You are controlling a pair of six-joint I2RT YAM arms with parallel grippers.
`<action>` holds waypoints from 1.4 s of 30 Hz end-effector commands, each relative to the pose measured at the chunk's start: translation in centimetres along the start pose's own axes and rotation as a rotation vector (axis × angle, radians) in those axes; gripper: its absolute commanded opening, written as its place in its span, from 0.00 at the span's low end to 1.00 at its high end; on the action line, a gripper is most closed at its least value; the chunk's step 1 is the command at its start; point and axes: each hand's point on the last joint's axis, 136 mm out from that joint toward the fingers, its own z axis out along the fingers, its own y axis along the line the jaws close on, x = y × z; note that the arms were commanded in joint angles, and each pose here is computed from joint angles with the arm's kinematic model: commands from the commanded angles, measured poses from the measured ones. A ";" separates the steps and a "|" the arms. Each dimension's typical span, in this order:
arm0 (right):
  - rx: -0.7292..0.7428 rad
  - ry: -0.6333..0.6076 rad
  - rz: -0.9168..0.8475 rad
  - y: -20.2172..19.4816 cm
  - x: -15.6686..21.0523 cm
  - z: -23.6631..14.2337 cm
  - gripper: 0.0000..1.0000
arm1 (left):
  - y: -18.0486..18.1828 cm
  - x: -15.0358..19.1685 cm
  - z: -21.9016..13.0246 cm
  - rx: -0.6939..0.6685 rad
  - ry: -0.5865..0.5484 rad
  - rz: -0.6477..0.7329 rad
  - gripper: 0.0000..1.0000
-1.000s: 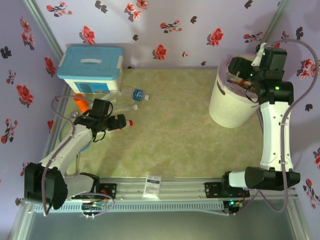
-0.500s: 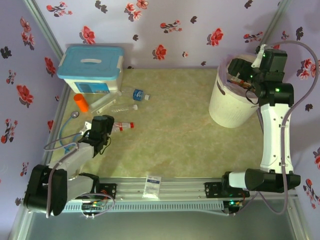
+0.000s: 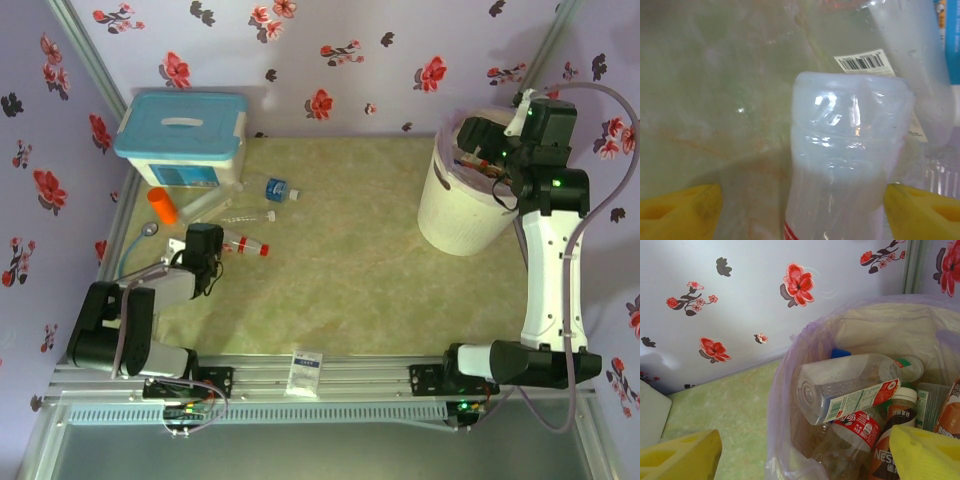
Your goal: Put the plastic bottles in the bin
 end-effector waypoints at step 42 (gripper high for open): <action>-0.943 0.563 -0.688 28.8 24.6 -2.8 0.86 | -14.8 5.5 -16.0 0.489 0.450 0.523 0.46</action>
